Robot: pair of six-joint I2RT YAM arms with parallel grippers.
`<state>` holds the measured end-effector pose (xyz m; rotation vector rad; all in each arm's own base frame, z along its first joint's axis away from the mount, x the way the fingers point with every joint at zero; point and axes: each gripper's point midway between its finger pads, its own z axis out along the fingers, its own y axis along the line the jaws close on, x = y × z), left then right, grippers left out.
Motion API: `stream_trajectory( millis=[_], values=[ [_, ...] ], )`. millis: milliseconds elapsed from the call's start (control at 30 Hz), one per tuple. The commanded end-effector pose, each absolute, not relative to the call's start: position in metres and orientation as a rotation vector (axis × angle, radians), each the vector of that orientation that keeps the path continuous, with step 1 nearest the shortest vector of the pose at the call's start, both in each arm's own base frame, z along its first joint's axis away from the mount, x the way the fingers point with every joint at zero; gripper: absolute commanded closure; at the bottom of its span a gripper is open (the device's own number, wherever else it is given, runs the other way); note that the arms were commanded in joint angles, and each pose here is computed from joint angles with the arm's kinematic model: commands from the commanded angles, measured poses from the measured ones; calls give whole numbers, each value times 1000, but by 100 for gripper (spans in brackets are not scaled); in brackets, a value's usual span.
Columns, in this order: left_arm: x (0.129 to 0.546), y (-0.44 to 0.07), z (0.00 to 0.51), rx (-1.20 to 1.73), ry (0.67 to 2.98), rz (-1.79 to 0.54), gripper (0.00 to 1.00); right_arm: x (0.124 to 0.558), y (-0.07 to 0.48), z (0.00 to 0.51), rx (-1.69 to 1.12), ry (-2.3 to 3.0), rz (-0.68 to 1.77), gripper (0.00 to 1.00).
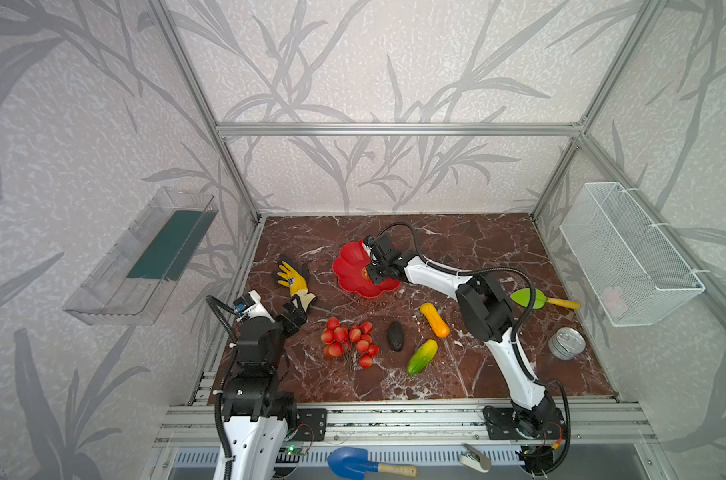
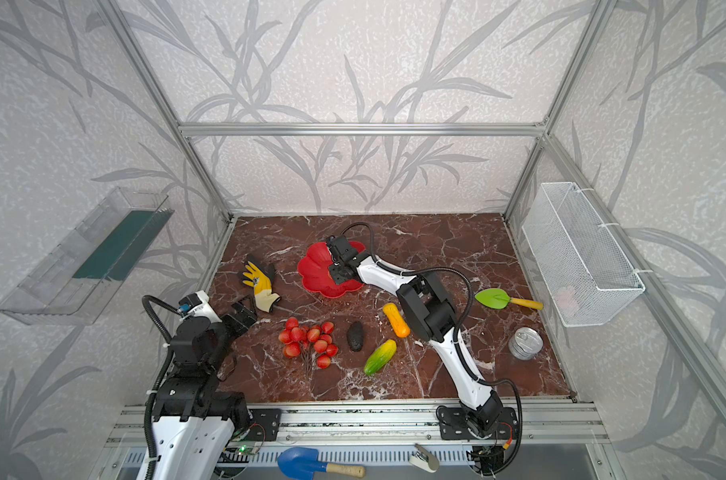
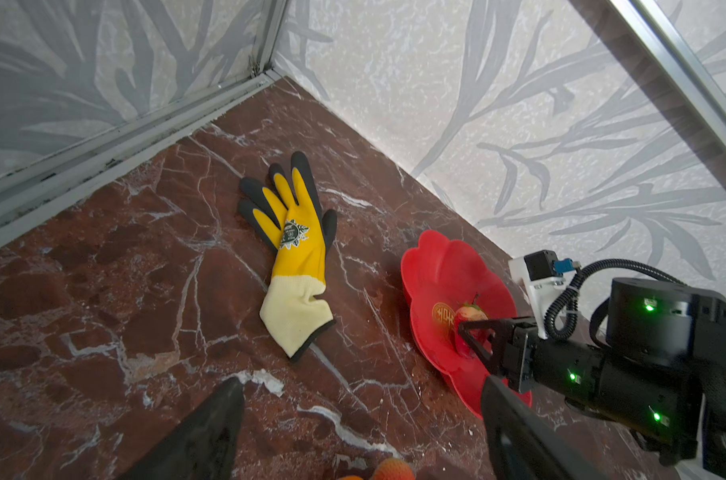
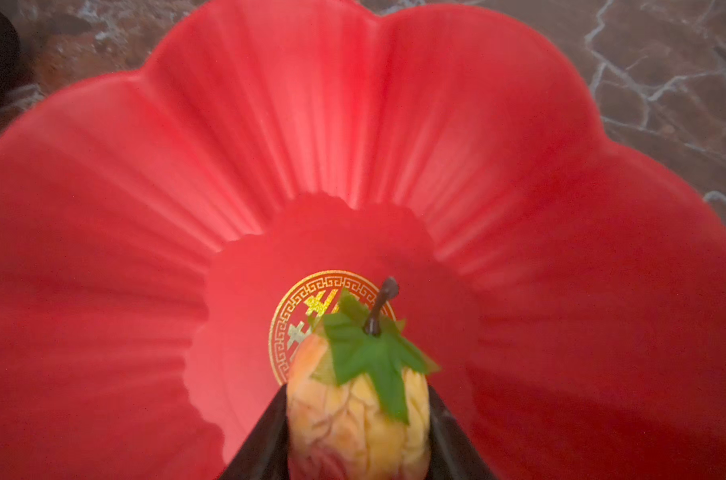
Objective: Place and organize the fake fruits in the fruit bowl
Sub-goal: 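Carry the pear into the red bowl and release it with the right gripper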
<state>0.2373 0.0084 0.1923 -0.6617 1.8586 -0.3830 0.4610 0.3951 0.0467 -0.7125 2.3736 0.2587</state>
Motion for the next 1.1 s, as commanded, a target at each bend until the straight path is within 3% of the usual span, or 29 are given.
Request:
stream_trajectory(
  millis=[0,133,300,433,600,867,1067],
  values=[
    [232,-7,193,-655,1923,-476,13,460,395,47,-744,2394,242,42],
    [235,-25,185,-613,2011,-564,18,464,399,88,-710,2321,297,22],
    [237,-45,176,-600,2125,-661,24,465,384,174,-590,2153,406,10],
    [241,-83,176,-506,2134,-757,27,455,357,210,-501,2070,458,0],
    [227,-104,167,-377,2234,-624,28,433,325,210,-423,2075,502,1],
    [172,-112,120,-277,2433,-554,35,405,277,196,-340,2114,505,1],
    [148,-122,95,-219,2505,-631,36,398,255,190,-300,2135,480,1]
  ],
)
